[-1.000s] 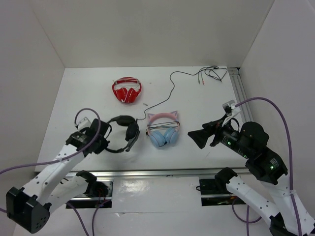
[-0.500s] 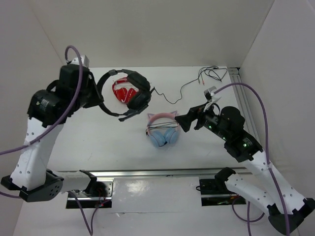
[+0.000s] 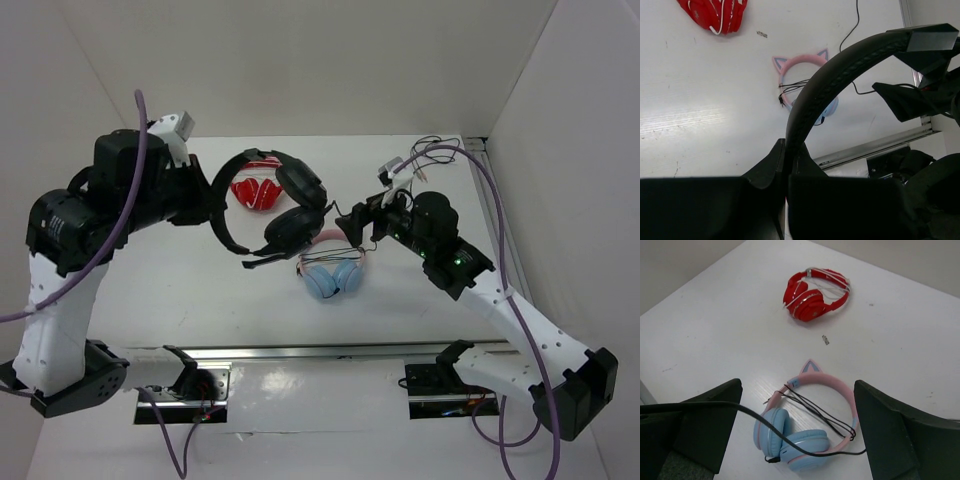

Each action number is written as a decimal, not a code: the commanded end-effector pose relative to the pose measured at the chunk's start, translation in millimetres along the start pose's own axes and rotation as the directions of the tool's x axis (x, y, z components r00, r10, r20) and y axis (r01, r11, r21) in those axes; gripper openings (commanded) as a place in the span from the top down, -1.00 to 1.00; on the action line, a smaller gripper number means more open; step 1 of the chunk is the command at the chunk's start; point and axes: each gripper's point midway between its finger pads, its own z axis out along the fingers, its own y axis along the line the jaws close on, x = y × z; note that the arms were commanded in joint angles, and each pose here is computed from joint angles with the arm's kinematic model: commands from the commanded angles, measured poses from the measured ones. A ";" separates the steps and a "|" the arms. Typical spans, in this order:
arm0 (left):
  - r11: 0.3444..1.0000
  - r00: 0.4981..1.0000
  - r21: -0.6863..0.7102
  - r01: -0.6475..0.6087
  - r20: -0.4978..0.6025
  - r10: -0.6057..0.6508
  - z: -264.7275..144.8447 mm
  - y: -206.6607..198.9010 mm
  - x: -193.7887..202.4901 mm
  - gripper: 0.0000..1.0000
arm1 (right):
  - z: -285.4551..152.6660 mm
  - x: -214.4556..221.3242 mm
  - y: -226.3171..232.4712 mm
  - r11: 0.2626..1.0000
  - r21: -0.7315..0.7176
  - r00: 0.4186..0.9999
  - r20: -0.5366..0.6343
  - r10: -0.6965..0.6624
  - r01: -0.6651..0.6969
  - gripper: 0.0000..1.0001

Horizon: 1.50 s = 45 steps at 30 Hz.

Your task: Wrap the headphones

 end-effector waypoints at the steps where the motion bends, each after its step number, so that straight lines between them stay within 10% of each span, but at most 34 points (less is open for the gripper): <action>1: 0.995 0.997 0.095 0.013 0.072 -0.020 -17.8 -19.1 -18.6 1.00 | -12.0 -60.2 5.5 0.999 0.003 0.979 0.198 -0.052 0.053 -1.00; 17: 0.944 0.992 0.322 0.075 0.075 -0.105 -54.0 -52.7 -13.3 1.00 | 27.4 -27.0 0.4 0.998 -0.026 0.981 0.186 -0.053 0.059 -0.66; 22: 0.934 0.985 0.335 0.123 0.073 -0.155 -57.9 -54.4 -13.5 1.00 | 27.6 -26.1 2.8 0.997 -0.077 0.973 0.232 -0.009 0.028 0.57; 28: 0.899 0.951 0.361 0.248 0.086 -0.296 -59.0 -57.4 -20.4 1.00 | 28.5 7.5 7.5 0.991 -0.132 0.978 0.203 0.056 -0.029 0.94; 45: 0.569 0.590 0.279 0.774 0.010 -0.807 -6.9 -25.5 7.9 1.00 | 31.6 -6.1 72.4 0.975 0.019 0.972 0.086 0.217 -0.219 1.00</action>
